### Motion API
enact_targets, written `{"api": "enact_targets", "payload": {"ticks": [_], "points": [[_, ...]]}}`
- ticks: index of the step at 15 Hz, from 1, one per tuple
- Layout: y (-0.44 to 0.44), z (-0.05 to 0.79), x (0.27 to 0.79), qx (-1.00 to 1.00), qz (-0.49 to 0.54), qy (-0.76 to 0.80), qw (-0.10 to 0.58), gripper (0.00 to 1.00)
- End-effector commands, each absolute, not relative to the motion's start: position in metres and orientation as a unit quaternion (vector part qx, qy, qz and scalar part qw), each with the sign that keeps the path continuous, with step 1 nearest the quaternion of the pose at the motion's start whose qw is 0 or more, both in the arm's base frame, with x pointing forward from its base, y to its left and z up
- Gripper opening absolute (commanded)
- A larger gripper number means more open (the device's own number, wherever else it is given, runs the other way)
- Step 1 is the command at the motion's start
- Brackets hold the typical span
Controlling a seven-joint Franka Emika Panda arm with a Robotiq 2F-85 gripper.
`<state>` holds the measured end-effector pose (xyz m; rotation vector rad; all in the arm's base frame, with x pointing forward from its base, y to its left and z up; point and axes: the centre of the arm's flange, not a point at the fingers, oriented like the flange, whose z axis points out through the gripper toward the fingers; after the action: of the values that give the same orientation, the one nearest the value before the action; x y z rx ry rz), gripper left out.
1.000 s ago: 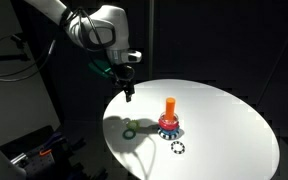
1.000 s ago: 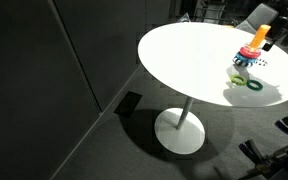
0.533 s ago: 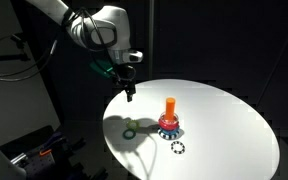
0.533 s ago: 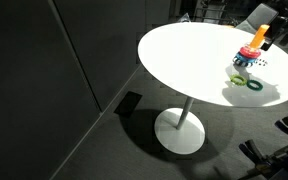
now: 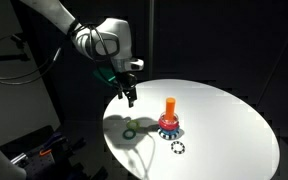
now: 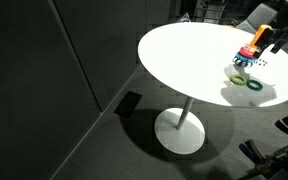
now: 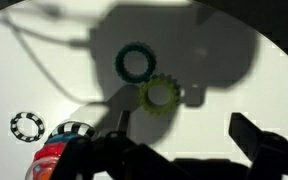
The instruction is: Put the light green ring on the orange rod
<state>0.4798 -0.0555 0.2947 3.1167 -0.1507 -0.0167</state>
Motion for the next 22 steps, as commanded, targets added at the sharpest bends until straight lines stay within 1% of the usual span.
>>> {"api": "enact_targets", "payload": {"ticks": [1, 11, 22], "points": [[-0.054, 0.274, 0.491, 0.999, 0.007, -0.05, 0.014, 1.0], [-0.062, 0.207, 0.503, 0.999, -0.009, -0.048, 0.022, 1.0], [-0.073, 0.17, 0.508, 0.999, -0.004, -0.048, 0.022, 1.0]]}}
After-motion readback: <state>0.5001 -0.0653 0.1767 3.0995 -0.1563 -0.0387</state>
